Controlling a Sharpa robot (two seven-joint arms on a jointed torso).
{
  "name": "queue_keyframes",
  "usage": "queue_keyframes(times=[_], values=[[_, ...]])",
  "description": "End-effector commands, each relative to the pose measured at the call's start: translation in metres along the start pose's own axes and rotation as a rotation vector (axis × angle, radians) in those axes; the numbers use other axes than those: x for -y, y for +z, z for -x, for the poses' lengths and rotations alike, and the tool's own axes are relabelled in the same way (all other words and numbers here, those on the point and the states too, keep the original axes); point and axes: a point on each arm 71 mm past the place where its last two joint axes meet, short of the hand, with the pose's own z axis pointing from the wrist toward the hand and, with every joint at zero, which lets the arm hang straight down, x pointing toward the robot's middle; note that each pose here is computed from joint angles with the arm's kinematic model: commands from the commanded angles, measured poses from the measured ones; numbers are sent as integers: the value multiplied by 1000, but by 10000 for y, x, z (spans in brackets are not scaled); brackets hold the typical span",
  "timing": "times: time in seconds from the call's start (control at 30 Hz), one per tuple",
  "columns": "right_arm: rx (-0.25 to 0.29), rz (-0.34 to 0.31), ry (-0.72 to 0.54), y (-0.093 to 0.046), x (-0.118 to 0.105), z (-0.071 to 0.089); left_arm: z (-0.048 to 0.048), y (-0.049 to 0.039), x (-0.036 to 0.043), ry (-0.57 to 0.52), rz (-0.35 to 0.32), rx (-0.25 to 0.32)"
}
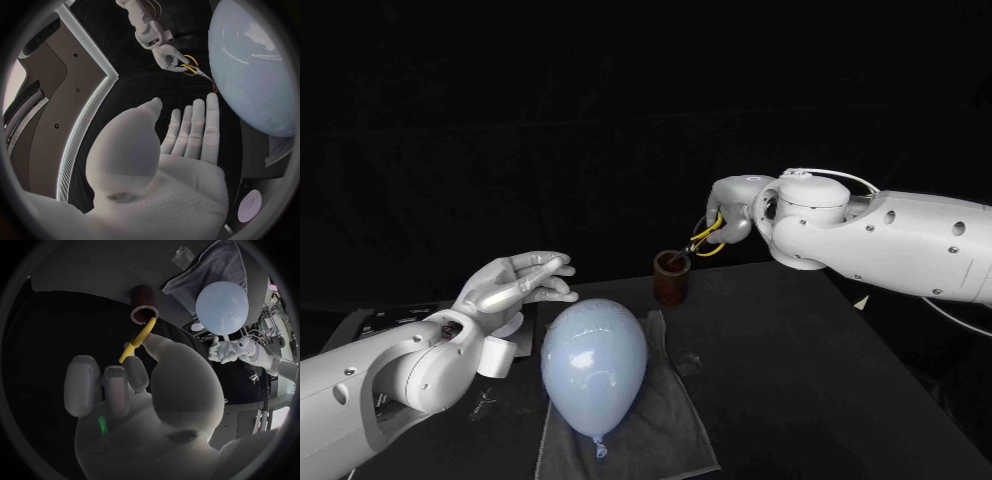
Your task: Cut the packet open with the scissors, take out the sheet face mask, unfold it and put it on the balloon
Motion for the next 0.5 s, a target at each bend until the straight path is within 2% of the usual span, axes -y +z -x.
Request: queue_keyframes(times=[0.03, 0.5], values=[[-19, -1, -8, 24, -15, -38, -30, 2, 13, -5, -11, -27], [-49, 1, -34, 182, -125, -240, -15, -17, 19, -5, -10, -25]])
